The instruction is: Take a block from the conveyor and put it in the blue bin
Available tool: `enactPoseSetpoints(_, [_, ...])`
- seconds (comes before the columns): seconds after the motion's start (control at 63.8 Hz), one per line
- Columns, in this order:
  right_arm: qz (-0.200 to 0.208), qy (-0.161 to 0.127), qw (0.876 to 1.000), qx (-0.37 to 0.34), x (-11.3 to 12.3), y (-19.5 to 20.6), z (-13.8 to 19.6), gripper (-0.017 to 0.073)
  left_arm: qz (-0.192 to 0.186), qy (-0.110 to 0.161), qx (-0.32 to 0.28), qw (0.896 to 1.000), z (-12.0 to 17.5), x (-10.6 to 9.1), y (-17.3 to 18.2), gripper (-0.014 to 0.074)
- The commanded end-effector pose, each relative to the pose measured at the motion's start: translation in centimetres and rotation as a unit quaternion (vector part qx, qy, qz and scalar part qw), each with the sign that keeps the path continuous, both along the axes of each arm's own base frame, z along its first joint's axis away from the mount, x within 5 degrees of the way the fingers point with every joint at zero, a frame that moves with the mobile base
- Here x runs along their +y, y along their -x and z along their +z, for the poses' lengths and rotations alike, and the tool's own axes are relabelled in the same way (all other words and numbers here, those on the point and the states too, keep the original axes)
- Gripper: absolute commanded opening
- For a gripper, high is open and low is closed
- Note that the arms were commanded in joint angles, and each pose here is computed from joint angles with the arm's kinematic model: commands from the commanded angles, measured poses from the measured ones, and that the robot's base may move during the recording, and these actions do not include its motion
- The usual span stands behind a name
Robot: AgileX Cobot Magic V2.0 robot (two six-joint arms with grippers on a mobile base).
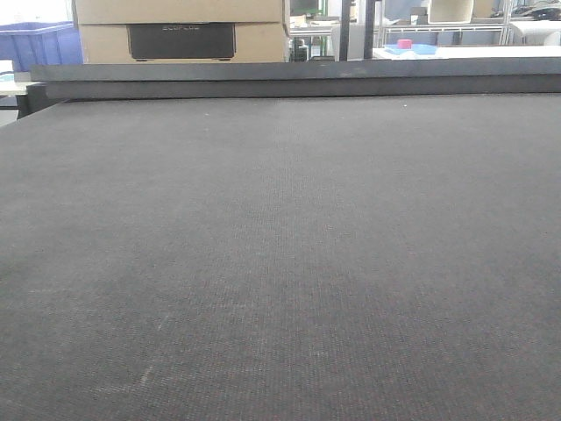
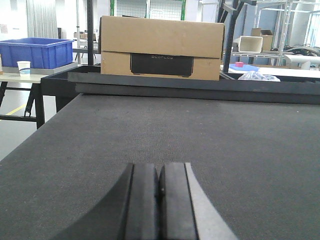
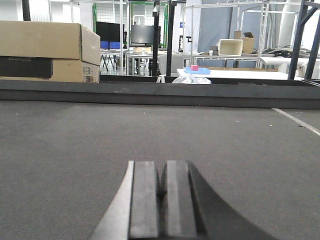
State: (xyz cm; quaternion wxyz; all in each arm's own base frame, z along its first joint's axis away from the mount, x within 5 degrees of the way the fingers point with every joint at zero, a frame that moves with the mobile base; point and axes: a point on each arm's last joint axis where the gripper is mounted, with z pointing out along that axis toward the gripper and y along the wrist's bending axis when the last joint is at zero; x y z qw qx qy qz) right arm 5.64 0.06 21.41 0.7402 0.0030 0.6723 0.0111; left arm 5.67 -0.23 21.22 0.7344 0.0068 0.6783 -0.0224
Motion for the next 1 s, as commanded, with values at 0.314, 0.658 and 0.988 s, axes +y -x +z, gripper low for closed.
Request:
enactPoseSetpoints(0.314, [-0.001,0.005,1.0,-0.011,-0.02,0.05,0.19,-0.0162,-0.001,0.006,-0.012,1.0,0.26,0.0,0.07,-0.0111])
enactPoseSetpoints(0.658, [-0.001,0.005,1.0,-0.011,-0.02,0.05,0.19,-0.0162,-0.001,0.006,-0.016,1.0,0.33,0.0,0.08,-0.0111])
enactPoseSetpoints(0.988, [-0.003,0.004,1.0,-0.03,-0.05,0.1,0.53,-0.0162,-0.001,0.007,-0.022,1.0,0.45,0.0,0.1,-0.0111])
